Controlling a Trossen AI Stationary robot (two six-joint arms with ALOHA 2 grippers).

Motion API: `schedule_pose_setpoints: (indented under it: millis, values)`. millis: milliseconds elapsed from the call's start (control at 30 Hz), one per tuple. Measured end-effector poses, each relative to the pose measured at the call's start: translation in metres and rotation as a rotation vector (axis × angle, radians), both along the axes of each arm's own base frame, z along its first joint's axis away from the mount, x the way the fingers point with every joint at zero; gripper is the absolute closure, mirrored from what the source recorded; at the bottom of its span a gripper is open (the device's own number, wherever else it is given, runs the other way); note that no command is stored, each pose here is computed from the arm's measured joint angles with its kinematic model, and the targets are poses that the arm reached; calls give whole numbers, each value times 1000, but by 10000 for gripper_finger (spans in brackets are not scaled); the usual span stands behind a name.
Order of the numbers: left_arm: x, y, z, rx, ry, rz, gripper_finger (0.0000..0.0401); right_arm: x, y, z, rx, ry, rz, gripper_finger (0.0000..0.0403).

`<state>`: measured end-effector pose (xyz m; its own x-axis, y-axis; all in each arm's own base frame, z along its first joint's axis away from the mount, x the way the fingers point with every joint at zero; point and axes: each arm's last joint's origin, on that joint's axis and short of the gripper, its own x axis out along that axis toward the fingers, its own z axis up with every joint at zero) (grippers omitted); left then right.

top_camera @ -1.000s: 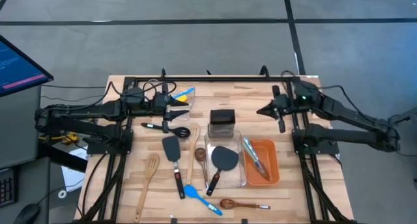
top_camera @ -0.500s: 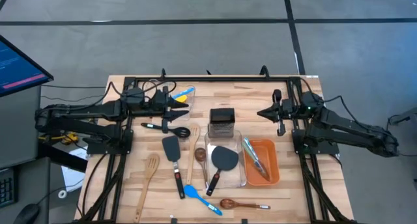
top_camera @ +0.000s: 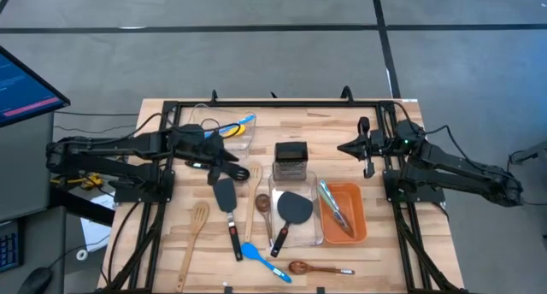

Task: Pick & Place Kitchen Items
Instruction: Put the black spatula into the bottom transparent bin

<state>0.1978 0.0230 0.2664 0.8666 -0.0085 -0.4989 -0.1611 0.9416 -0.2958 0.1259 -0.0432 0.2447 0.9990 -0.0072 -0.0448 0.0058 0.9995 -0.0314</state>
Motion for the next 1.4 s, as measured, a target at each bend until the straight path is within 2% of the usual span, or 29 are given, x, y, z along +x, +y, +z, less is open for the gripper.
schedule_pose_setpoints:
  millis: [167, 300, 733, 933, 1167, 1400]
  values:
    - [-2, -1, -3, -39, 37, 16, 293, 0, 0, 0, 0, 0, 0, 402]
    - [-3, -6, -6, -29, 70, -21, 297, 0, 0, 0, 0, 0, 0, 402]
    - [-14, -30, -20, -39, 262, -141, 347, 0, 0, 0, 0, 0, 0, 402]
    - [-15, -34, -21, -121, 283, -84, 362, 0, 0, 0, -1, -1, 0, 402]
    - [-15, -39, -21, -115, 275, 41, 396, 0, 0, 0, -1, 0, 0, 402]
    - [-9, -48, -13, -179, 173, 52, 398, 0, 0, 0, -1, -1, 0, 402]
